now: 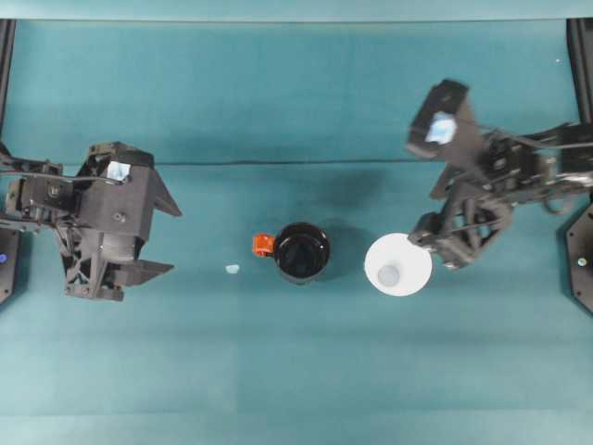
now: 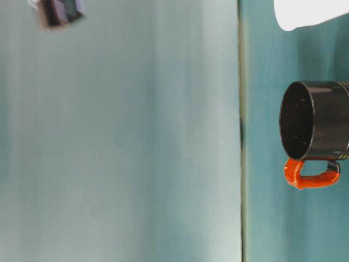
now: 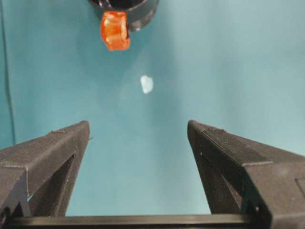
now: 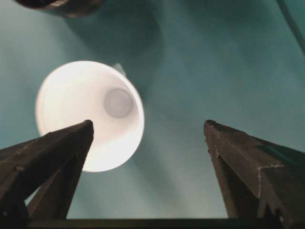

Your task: Put the paper cup into the moved red handle cup holder.

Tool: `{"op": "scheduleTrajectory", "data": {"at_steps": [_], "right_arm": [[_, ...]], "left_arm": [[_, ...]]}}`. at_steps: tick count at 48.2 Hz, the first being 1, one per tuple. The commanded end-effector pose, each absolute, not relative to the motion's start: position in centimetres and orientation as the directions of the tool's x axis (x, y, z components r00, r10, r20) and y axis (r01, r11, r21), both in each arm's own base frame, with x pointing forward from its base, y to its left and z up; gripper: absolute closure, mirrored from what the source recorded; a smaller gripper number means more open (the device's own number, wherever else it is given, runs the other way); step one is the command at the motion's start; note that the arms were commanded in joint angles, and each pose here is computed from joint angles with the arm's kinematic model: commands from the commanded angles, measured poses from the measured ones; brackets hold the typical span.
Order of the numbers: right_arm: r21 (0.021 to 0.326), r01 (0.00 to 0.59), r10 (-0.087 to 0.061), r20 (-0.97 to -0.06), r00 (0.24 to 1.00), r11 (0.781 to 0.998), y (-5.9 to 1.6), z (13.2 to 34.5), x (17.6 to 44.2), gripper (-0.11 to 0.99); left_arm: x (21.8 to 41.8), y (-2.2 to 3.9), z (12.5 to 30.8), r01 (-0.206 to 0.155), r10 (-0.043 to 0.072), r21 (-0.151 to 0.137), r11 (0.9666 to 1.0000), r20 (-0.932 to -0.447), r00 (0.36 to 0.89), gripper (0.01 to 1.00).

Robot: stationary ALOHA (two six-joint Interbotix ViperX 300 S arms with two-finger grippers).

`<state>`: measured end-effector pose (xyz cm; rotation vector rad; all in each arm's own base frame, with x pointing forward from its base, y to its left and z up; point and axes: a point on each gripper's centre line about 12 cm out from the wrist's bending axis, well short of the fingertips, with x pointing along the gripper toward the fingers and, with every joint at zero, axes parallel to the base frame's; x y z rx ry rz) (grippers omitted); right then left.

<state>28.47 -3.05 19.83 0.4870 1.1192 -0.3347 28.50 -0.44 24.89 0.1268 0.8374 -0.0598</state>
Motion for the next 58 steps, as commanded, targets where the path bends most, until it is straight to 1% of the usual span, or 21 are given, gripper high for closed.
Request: {"op": "scheduleTrajectory", "data": {"at_steps": [1,6,7,8,11,14,16,18,34,41,43,44,51,52,53,55,56,58], "right_arm": [[0.181,0.52,-0.004,-0.942,0.335,0.835,-3.23,17.6,29.5,0.01],[0.17,0.527,0.001,-0.952,0.306,0.833,-3.23,16.6,29.6,0.01],[0.17,0.528,0.003,-0.954,0.301,0.832,-3.21,16.4,29.6,0.01],[0.171,0.53,0.006,-0.954,0.298,0.831,-3.19,16.3,29.6,0.01],[0.175,0.533,0.016,-0.957,0.288,0.828,-3.02,15.7,29.8,0.01],[0.175,0.535,0.022,-0.96,0.28,0.826,-2.9,15.3,29.9,0.01],[0.172,0.535,0.023,-0.961,0.274,0.827,-2.86,15.1,30.0,0.01],[0.17,0.536,0.025,-0.963,0.267,0.827,-2.8,14.9,30.0,0.01],[0.155,0.544,0.028,-0.972,0.234,0.825,-2.83,13.4,30.1,0.02],[0.159,0.542,0.026,-0.969,0.244,0.825,-2.82,13.3,30.3,0.02],[0.16,0.541,0.026,-0.969,0.247,0.825,-2.82,13.3,30.3,0.02],[0.159,0.543,0.025,-0.969,0.246,0.825,-2.87,13.3,30.3,0.02],[0.161,0.542,0.025,-0.968,0.249,0.825,-2.87,13.4,30.4,0.02],[0.16,0.543,0.025,-0.969,0.247,0.825,-2.87,13.3,30.4,0.02],[0.16,0.543,0.025,-0.969,0.247,0.825,-2.87,13.3,30.4,0.02],[0.161,0.543,0.026,-0.969,0.248,0.824,-2.86,13.4,30.4,0.03],[0.162,0.543,0.028,-0.968,0.248,0.824,-2.81,13.4,30.4,0.03],[0.17,0.548,0.034,-0.968,0.249,0.819,-2.73,13.4,30.4,0.04]], "left_arm": [[28.6,-0.48,25.5,0.102,-0.003,0.091,0.9907,-0.729,0.684,0.087],[28.6,-0.53,25.5,0.103,-0.005,0.091,0.9905,-0.73,0.683,0.086],[28.6,-0.47,25.5,0.102,-0.003,0.092,0.9905,-0.73,0.683,0.087],[28.6,-0.53,25.5,0.103,-0.005,0.091,0.9905,-0.73,0.683,0.087],[28.6,-0.48,25.4,0.102,-0.003,0.091,0.9907,-0.731,0.682,0.087],[28.6,-0.48,25.4,0.102,-0.003,0.09,0.9906,-0.733,0.681,0.087],[28.6,-0.47,25.4,0.103,-0.003,0.092,0.9905,-0.733,0.681,0.086],[28.6,-0.53,25.3,0.104,-0.004,0.09,0.9905,-0.734,0.68,0.086],[28.7,-0.44,25.4,0.101,-0.002,0.09,0.9908,-0.734,0.68,0.087],[28.8,-0.49,25.4,0.102,-0.003,0.09,0.9906,-0.733,0.681,0.087],[28.8,-0.43,25.4,0.101,-0.002,0.092,0.9906,-0.733,0.681,0.087],[28.8,-0.49,25.4,0.102,-0.003,0.09,0.9906,-0.734,0.68,0.087],[28.8,-0.49,25.3,0.102,-0.003,0.09,0.9906,-0.735,0.678,0.087],[28.8,-0.43,25.4,0.101,-0.002,0.092,0.9906,-0.734,0.68,0.087],[28.8,-0.49,25.4,0.102,-0.003,0.09,0.9906,-0.733,0.681,0.087],[28.8,-0.49,25.4,0.102,-0.003,0.09,0.9906,-0.733,0.681,0.087],[28.8,-0.43,25.3,0.101,-0.002,0.092,0.9906,-0.735,0.678,0.087],[28.8,-0.49,25.4,0.102,-0.003,0.09,0.9906,-0.734,0.68,0.087]]}}
